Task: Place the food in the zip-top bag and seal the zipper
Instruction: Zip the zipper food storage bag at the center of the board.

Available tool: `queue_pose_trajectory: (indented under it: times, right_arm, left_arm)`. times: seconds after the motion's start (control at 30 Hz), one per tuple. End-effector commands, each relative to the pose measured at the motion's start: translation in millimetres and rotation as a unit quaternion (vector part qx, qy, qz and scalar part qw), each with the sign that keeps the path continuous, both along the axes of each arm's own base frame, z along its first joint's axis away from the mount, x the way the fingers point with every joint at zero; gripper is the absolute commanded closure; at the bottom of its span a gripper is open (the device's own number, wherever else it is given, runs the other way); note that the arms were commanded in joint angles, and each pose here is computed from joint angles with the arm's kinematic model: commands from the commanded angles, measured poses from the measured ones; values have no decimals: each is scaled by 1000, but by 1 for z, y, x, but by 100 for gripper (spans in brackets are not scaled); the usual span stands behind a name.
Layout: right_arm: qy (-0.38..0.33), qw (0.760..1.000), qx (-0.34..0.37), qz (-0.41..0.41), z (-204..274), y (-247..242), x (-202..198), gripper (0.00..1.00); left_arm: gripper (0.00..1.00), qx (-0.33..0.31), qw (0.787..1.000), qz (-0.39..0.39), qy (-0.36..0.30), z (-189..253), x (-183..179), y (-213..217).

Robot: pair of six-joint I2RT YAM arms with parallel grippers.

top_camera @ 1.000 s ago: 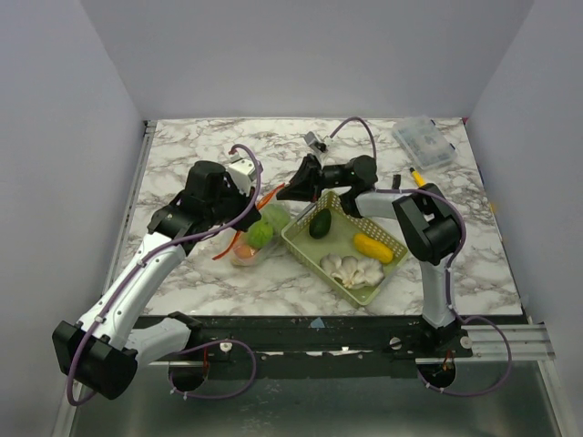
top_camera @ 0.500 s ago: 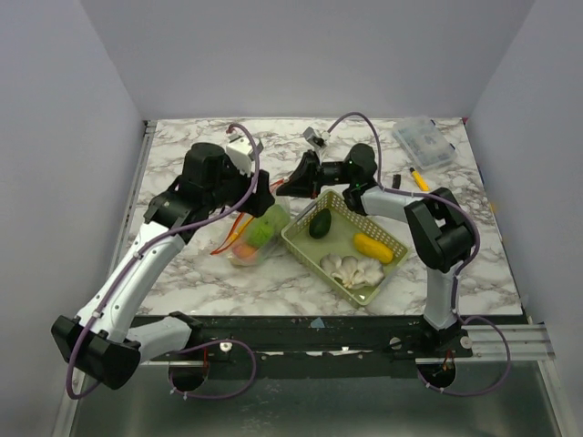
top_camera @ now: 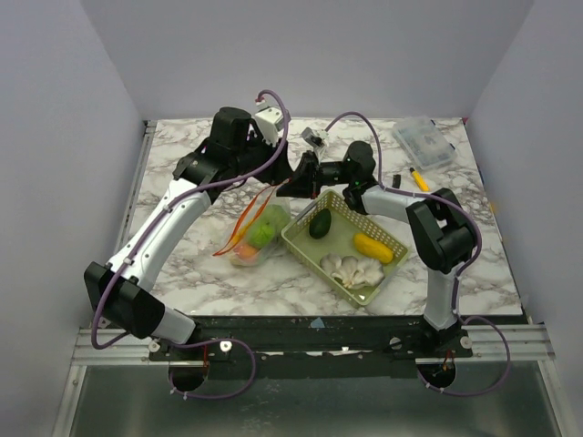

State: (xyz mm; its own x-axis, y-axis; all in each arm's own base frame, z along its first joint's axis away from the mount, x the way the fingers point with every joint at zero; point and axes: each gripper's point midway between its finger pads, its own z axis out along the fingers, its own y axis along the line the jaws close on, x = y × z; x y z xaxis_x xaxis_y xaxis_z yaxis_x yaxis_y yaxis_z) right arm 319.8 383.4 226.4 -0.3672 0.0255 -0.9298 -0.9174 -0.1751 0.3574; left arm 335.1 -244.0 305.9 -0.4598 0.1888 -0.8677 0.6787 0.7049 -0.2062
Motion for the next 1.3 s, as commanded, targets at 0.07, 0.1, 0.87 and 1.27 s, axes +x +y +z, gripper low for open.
queue_pose_trajectory:
  times: [0.07, 0.1, 0.87, 1.27]
  right_arm:
    - [-28, 1000, 9, 5, 26, 1, -7, 100]
    - [-30, 999, 10, 5, 27, 0, -7, 100]
    - [-28, 1000, 5, 1, 23, 1, -4, 100]
    - [-27, 1000, -1, -6, 19, 2, -1, 100]
  left_arm:
    - [60, -12, 998, -58, 22, -7, -13, -18]
    - [63, -12, 998, -60, 23, -9, -14, -19]
    - [61, 36, 999, -25, 31, -36, -6, -4]
    - [65, 9, 998, -31, 50, -31, -6, -4]
